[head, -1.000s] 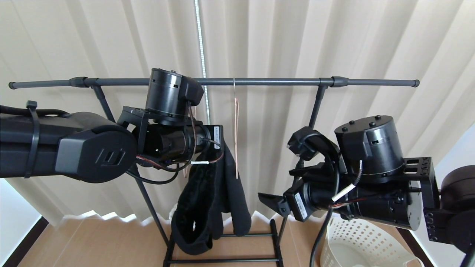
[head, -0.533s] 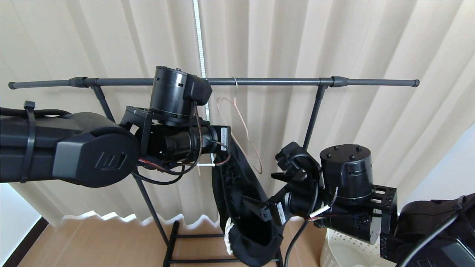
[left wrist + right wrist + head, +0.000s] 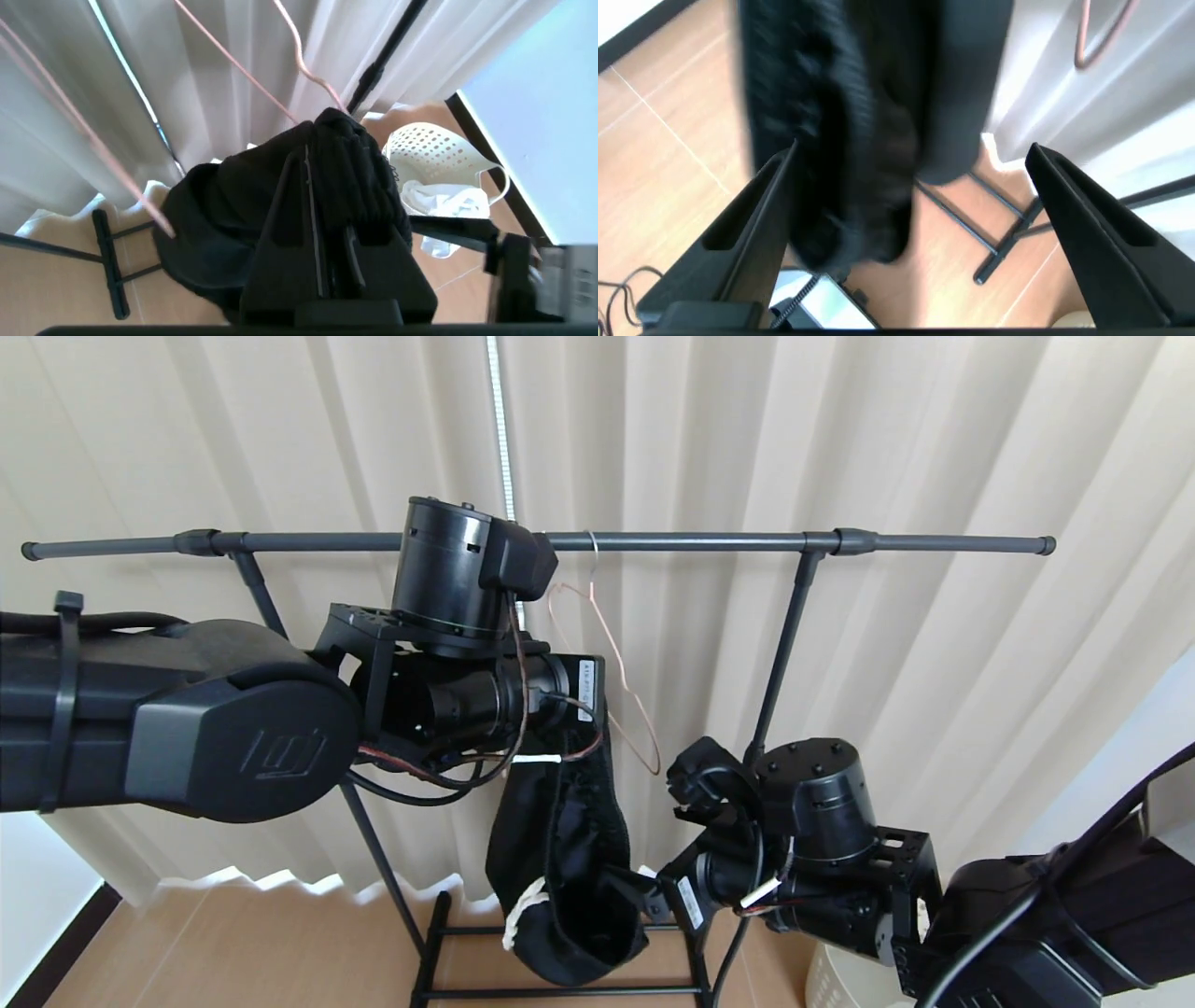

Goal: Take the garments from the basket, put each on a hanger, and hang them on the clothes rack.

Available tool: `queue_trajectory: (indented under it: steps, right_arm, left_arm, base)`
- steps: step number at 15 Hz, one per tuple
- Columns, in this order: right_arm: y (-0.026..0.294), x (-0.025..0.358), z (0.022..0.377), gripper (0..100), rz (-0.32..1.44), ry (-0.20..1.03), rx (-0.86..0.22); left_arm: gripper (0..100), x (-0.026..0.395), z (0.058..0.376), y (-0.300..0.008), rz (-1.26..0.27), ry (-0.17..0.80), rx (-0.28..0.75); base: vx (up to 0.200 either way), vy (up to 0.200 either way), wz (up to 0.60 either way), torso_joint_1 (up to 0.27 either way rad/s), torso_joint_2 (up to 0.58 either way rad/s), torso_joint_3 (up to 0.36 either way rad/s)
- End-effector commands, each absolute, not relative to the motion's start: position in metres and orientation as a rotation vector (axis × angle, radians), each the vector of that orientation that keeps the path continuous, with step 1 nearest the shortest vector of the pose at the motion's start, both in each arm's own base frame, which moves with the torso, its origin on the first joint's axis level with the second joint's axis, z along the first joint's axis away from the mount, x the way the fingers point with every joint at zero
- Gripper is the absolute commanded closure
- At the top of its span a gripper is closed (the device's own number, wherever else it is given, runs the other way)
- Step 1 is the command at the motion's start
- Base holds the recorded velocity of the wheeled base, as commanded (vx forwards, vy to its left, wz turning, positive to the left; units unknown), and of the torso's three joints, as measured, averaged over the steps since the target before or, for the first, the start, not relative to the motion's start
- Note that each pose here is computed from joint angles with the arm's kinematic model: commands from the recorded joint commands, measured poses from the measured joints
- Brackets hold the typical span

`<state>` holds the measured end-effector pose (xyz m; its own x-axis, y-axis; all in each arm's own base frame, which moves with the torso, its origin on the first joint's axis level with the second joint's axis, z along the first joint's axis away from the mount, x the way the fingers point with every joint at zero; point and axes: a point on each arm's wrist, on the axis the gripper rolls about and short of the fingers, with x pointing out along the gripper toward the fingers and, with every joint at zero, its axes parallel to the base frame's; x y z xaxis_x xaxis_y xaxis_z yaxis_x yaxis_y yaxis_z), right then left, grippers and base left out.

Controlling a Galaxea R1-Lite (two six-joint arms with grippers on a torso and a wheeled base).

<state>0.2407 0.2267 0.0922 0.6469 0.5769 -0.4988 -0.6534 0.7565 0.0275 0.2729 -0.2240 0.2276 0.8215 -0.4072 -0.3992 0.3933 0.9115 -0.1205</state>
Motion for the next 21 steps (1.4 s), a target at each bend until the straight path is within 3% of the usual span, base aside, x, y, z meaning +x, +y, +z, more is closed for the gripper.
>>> queue_trajectory:
  steps: [1, 5, 10, 11, 21]
  right_arm:
    - [0.232, 0.244, 0.073, 0, 0.701, 0.545, -0.179]
    - [0.228, 0.247, 0.072, 0, 0.695, 0.541, -0.208]
    - [0.201, 0.261, 0.076, 0, 0.622, 0.510, -0.276]
    - [0.198, 0.261, 0.077, 100, 0.618, 0.504, -0.286]
    - [0.153, 0.273, 0.124, 100, 0.490, 0.374, -0.251]
  left_arm:
    - [100, 0.272, 0.230, -0.223, -0.426, 0.427, -0.036]
    - [100, 0.271, 0.233, -0.221, -0.425, 0.419, -0.041]
    - [100, 0.271, 0.231, -0.220, -0.421, 0.423, -0.036]
    - [100, 0.271, 0.231, -0.219, -0.421, 0.425, -0.034]
    - [100, 0.265, 0.215, -0.202, -0.398, 0.480, -0.001]
  base:
    - [0.000, 0.000, 0.00, 0.000, 0.00, 0.000]
    - [0.000, 0.000, 0.00, 0.000, 0.00, 0.000]
    - [0.000, 0.000, 0.00, 0.000, 0.00, 0.000]
    - [0.000, 0.000, 0.00, 0.000, 0.00, 0.000]
    - [0.000, 0.000, 0.00, 0.000, 0.00, 0.000]
